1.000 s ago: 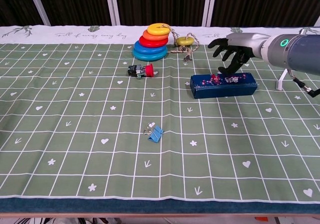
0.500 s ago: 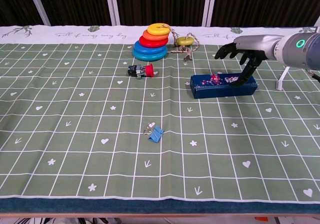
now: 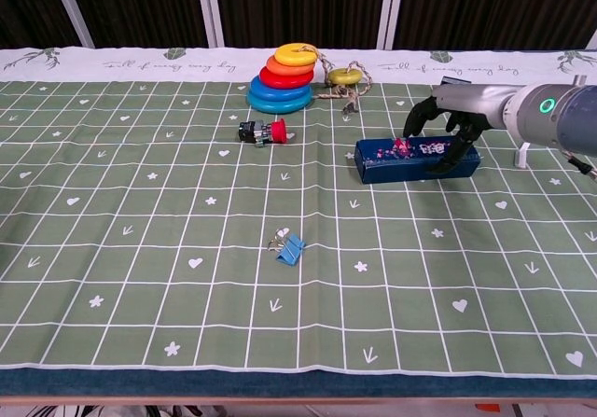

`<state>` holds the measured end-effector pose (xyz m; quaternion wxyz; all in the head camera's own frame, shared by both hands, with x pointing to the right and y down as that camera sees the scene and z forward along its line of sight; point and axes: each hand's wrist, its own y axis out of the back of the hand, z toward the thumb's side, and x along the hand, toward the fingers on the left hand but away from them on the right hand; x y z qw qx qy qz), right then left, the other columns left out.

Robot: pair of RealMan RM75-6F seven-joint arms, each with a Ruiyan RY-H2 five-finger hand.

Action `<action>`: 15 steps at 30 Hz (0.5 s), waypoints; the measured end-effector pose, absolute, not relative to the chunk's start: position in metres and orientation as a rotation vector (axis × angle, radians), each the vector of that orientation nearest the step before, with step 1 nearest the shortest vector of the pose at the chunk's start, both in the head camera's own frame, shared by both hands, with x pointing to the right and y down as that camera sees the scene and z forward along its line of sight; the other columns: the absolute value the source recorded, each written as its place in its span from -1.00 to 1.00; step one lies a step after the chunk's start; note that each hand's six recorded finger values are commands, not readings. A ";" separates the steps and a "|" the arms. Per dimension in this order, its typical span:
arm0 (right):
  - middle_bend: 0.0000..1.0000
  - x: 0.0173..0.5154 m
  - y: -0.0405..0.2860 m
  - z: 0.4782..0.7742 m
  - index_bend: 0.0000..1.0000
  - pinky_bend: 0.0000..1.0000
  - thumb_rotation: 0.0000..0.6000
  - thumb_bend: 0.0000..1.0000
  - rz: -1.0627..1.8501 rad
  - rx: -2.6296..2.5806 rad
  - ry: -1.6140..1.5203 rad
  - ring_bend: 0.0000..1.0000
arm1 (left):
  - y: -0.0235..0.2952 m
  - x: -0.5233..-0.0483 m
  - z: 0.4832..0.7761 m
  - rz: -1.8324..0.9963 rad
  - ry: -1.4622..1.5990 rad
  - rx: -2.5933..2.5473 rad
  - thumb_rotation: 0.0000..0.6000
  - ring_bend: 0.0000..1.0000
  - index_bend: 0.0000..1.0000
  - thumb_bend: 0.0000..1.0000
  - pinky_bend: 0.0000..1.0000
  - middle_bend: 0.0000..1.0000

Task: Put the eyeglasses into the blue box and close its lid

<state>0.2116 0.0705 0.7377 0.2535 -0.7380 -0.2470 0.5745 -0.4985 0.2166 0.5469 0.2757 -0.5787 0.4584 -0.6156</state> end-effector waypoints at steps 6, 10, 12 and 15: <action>-0.42 0.209 0.071 0.738 -0.28 -0.60 1.00 -0.27 1.559 -2.022 -0.675 -0.76 | 0.217 -0.499 0.547 -1.653 1.233 -1.555 1.00 -1.00 -0.59 -0.18 -1.00 -0.96; -0.45 0.207 0.071 0.737 -0.28 -0.60 1.00 -0.26 1.553 -2.020 -0.668 -0.77 | 0.217 -0.499 0.546 -1.653 1.234 -1.555 1.00 -1.00 -0.59 -0.18 -1.00 -0.96; -0.47 0.207 0.071 0.737 -0.28 -0.60 1.00 -0.26 1.553 -2.020 -0.662 -0.78 | 0.217 -0.499 0.546 -1.653 1.235 -1.555 1.00 -1.00 -0.59 -0.18 -1.00 -0.96; -0.46 0.208 0.072 0.737 -0.28 -0.60 1.00 -0.26 1.556 -2.015 -0.643 -0.78 | 0.217 -0.499 0.546 -1.654 1.236 -1.554 1.00 -1.00 -0.59 -0.18 -1.00 -0.96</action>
